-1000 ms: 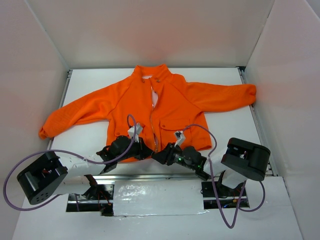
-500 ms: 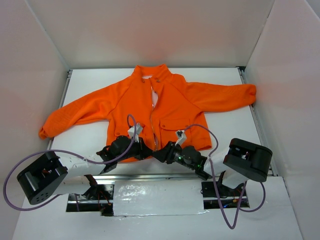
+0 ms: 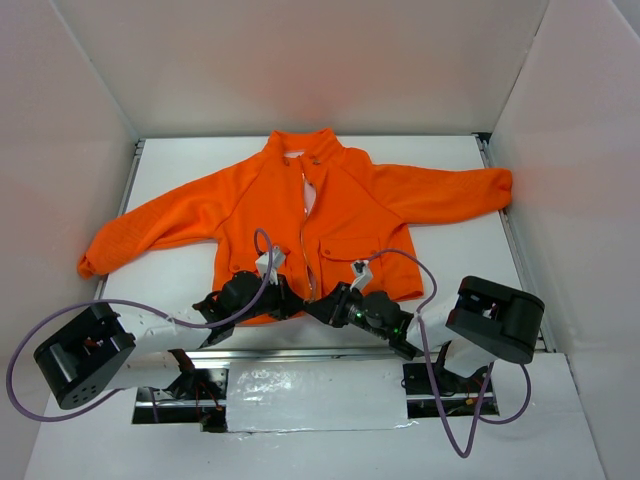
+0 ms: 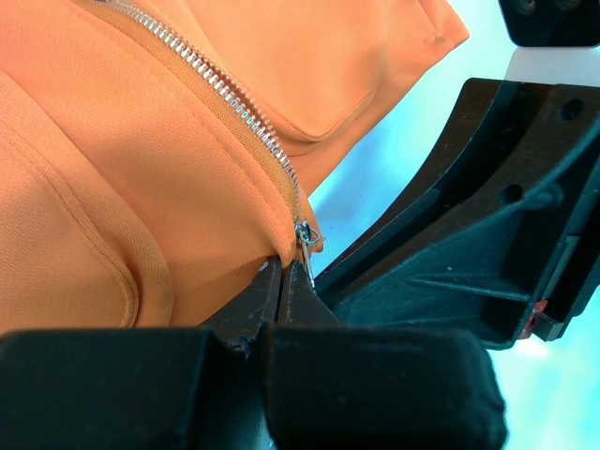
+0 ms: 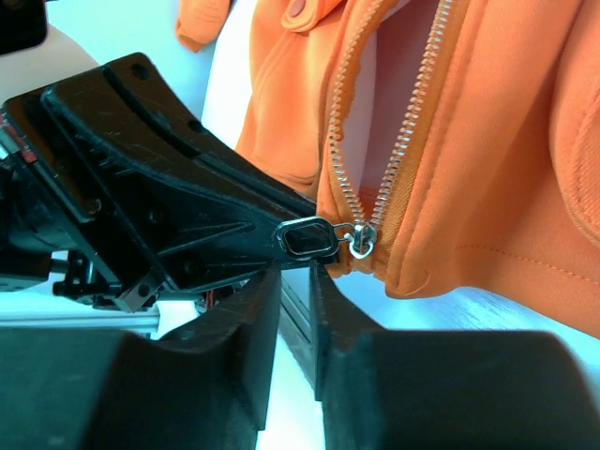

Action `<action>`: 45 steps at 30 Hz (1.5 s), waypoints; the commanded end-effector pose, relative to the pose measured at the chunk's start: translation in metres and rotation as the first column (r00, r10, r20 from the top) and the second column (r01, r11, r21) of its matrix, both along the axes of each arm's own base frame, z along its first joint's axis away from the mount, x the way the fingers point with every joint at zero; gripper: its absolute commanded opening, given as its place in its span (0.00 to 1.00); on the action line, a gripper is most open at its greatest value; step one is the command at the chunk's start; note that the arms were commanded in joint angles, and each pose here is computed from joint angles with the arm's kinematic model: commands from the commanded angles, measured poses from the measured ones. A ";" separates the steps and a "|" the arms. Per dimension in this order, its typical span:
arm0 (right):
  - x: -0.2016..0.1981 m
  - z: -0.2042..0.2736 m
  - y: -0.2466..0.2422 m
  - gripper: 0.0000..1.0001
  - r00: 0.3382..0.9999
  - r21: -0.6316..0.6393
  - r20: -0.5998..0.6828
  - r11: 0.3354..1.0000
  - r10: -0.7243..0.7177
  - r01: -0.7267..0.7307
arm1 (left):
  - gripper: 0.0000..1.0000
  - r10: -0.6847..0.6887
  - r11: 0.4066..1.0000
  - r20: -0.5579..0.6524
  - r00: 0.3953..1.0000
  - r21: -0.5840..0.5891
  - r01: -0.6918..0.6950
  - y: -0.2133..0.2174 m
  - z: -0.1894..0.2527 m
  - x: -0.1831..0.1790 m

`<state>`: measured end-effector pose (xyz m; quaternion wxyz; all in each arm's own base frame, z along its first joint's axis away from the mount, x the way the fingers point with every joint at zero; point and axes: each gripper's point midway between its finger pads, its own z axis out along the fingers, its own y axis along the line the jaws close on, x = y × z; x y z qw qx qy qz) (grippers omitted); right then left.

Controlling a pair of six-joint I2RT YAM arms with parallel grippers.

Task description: Zip up the jacket

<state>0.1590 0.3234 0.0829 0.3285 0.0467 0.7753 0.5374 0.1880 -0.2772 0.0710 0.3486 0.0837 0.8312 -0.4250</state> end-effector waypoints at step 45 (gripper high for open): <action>-0.015 -0.003 -0.011 0.65 0.993 -0.129 0.047 0.987 0.105 -0.098 | 0.00 -0.036 0.995 0.075 0.997 -0.093 0.043 -0.020 0.040 0.006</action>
